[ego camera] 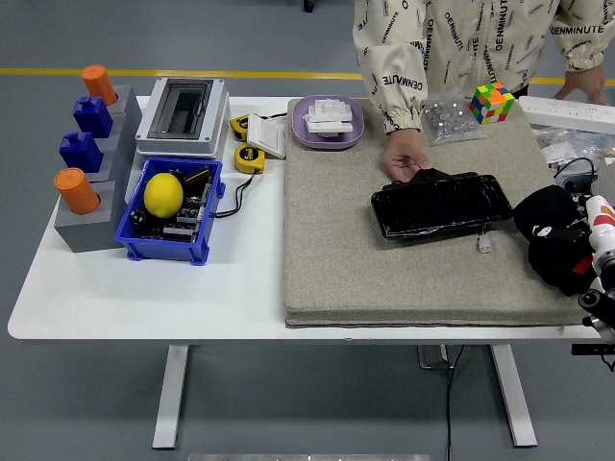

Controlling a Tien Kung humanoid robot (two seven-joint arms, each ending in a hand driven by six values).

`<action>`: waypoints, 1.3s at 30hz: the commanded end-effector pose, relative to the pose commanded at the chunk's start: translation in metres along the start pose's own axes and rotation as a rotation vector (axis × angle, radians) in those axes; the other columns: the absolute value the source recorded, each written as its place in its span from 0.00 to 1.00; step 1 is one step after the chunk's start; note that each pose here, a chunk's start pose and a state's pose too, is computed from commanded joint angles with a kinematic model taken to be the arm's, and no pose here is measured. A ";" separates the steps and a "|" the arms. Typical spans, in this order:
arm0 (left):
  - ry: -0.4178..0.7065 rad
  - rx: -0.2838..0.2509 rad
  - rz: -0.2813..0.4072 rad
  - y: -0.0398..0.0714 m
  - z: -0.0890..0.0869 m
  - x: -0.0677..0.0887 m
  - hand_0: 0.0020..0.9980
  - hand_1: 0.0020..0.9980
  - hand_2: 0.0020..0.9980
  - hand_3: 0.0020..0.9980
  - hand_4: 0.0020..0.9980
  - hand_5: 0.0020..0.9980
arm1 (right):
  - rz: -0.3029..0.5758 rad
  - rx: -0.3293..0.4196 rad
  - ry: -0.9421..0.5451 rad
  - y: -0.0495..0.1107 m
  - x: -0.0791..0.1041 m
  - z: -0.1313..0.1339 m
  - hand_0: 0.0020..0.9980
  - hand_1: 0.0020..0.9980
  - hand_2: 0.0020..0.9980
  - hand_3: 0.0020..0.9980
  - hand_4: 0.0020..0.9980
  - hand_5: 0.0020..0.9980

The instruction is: Pick the rag up,wipe the panel,place it on the desk

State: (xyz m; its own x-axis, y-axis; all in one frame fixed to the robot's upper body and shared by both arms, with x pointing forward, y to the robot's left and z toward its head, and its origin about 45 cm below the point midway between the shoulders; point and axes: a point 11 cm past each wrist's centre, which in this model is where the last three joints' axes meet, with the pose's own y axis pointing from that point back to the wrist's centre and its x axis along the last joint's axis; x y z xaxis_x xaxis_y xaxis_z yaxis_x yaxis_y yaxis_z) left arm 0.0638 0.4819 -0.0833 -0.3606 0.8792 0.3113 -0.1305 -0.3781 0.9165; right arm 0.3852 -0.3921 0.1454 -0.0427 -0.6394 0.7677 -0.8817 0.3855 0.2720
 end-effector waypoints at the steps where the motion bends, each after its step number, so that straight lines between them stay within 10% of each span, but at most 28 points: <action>1: 0.001 0.000 -0.001 0.000 0.000 0.000 0.61 0.64 0.66 0.56 0.63 0.44 | 0.000 0.002 0.001 0.000 0.000 0.000 0.40 0.43 0.47 0.49 0.96 0.24; 8: 0.005 0.001 0.000 0.000 -0.001 0.000 0.61 0.64 0.66 0.56 0.63 0.44 | -0.039 0.019 0.014 0.000 -0.005 -0.002 0.51 0.53 0.55 0.51 1.00 0.43; 39: 0.013 -0.002 -0.003 0.000 0.001 -0.002 0.61 0.64 0.66 0.56 0.63 0.44 | -0.067 0.041 0.024 -0.003 0.000 -0.004 0.70 0.66 0.71 0.67 1.00 0.50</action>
State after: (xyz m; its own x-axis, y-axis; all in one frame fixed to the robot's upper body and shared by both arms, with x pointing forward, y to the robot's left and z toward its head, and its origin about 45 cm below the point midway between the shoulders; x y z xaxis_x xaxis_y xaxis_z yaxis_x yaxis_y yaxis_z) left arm 0.0653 0.4808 -0.0836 -0.3719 0.8767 0.3051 -0.1338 -0.3759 0.9170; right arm 0.3903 -0.3904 0.1471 0.0285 -0.6464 0.7624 -0.9007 0.3142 0.3000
